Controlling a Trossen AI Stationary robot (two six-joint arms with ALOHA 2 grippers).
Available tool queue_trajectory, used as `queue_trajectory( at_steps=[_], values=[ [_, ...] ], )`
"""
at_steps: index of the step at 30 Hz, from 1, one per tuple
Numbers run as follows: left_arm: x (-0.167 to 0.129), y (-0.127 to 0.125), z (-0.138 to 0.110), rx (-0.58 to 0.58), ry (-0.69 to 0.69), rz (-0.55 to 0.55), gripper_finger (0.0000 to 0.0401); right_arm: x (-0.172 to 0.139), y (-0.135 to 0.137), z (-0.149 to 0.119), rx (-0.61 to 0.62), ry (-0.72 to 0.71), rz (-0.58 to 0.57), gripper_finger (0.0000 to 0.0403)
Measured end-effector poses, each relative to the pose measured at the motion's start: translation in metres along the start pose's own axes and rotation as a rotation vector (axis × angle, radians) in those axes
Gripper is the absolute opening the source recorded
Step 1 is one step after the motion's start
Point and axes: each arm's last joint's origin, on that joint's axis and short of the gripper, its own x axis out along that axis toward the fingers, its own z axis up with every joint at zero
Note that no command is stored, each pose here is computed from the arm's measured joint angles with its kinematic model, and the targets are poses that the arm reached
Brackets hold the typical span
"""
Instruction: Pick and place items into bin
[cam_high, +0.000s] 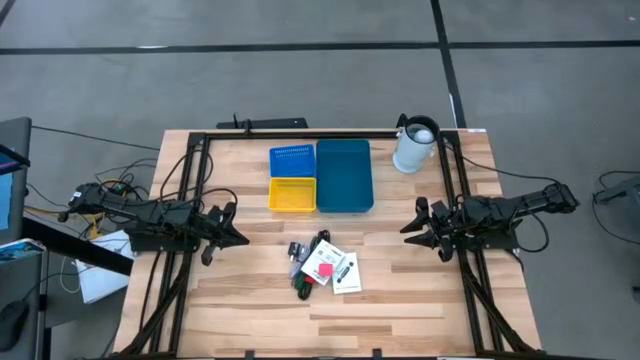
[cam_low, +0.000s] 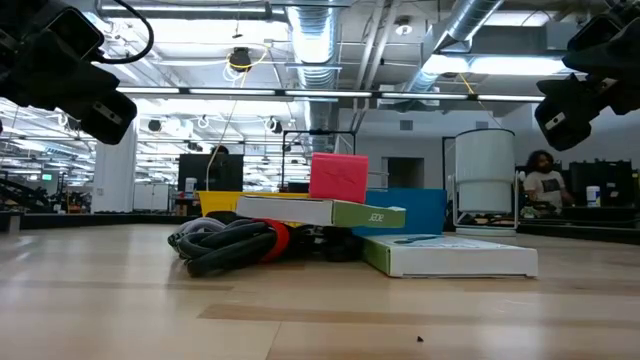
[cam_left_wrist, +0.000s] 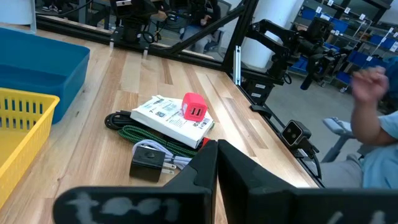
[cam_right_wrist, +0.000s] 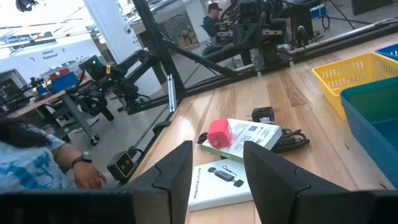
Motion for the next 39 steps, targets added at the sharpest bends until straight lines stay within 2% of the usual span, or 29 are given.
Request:
queue_trajectory(
  at_steps=[14,21,25,28,33,39],
  values=[
    [0.0,0.0,0.0,0.0,0.0,0.0,0.0,0.0,0.0,0.0,0.0,0.0,-0.001,0.0137],
    [0.0,0.0,0.0,0.0,0.0,0.0,0.0,0.0,-0.003,0.002,-0.134,-0.041,-0.104,0.0139],
    [0.0,0.0,0.0,0.0,0.0,0.0,0.0,-0.001,-0.001,0.009,-0.141,-0.123,-0.115,0.0137],
    [0.0,0.0,0.0,0.0,0.0,0.0,0.0,-0.002,0.0,0.016,-0.195,-0.191,-0.127,0.0138],
    [0.0,0.0,0.0,0.0,0.0,0.0,0.0,-0.006,0.001,0.03,-0.25,-0.357,-0.22,0.0138],
    [0.0,0.0,0.0,0.0,0.0,0.0,0.0,-0.002,0.001,0.033,-0.333,-0.369,-0.278,0.0152]
  ],
)
